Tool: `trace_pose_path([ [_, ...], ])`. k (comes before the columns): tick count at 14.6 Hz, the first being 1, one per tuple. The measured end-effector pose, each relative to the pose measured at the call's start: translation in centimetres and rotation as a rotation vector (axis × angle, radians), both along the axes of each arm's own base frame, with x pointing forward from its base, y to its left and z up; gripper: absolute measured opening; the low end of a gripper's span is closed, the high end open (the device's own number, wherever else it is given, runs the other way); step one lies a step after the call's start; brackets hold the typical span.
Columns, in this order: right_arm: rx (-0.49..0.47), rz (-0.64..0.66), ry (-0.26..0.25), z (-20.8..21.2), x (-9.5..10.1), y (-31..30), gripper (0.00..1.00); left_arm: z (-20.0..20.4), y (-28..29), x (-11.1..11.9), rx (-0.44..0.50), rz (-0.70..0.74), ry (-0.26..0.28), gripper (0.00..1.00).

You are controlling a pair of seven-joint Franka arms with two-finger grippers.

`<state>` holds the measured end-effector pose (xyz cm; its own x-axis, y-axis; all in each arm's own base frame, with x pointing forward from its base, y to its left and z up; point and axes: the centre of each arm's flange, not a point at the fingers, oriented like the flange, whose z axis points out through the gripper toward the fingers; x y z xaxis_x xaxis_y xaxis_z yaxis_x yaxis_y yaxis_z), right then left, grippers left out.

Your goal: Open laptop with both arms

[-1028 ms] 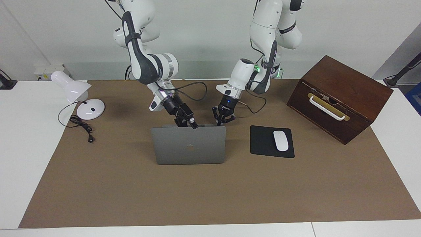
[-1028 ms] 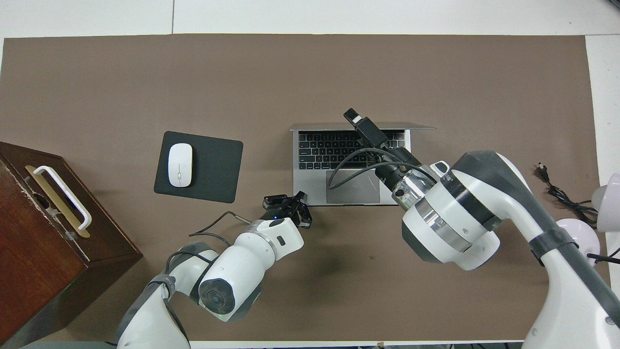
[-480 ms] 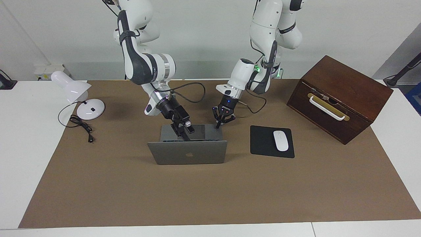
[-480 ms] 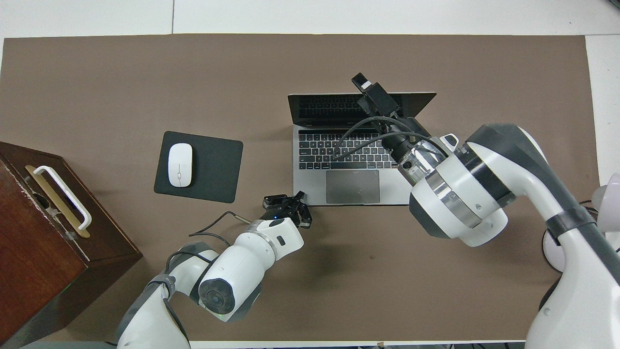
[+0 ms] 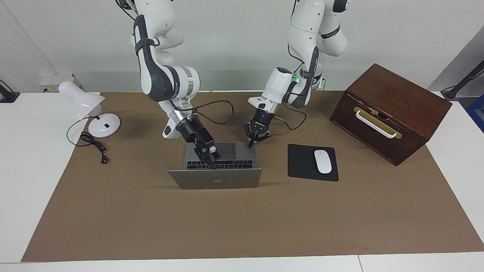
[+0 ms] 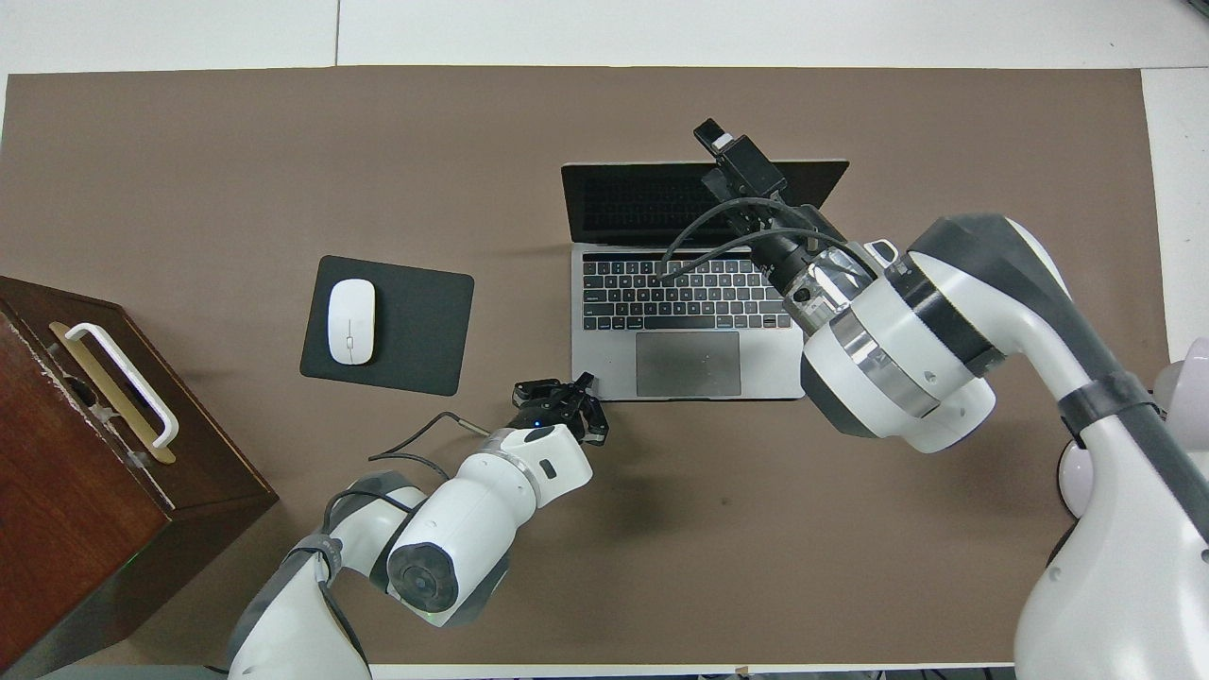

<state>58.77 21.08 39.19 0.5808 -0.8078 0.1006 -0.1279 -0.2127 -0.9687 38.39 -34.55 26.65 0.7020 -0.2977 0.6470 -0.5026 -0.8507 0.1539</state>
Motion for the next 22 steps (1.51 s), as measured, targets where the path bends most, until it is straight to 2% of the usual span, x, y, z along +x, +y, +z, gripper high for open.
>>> trace_pose_path([
  [7,0.015,0.008,0.014,0.9,2.4,-0.4,1.00,0.0,0.0,0.1,-0.007,0.010,0.004,0.01],
  [13,0.023,-0.010,0.065,7.5,5.4,-0.8,1.00,1.0,-0.1,1.2,-0.031,0.046,0.005,0.01],
  [16,0.005,0.005,0.092,9.2,5.9,-0.5,1.00,2.8,-0.4,1.9,-0.013,0.064,0.052,0.01],
  [19,-0.046,0.032,0.076,9.8,6.4,-1.1,1.00,6.5,-0.5,2.7,0.009,0.081,0.108,0.01],
  [22,-0.129,0.126,0.072,10.8,8.0,-3.2,1.00,10.5,-0.2,4.0,0.046,0.101,0.175,0.01],
])
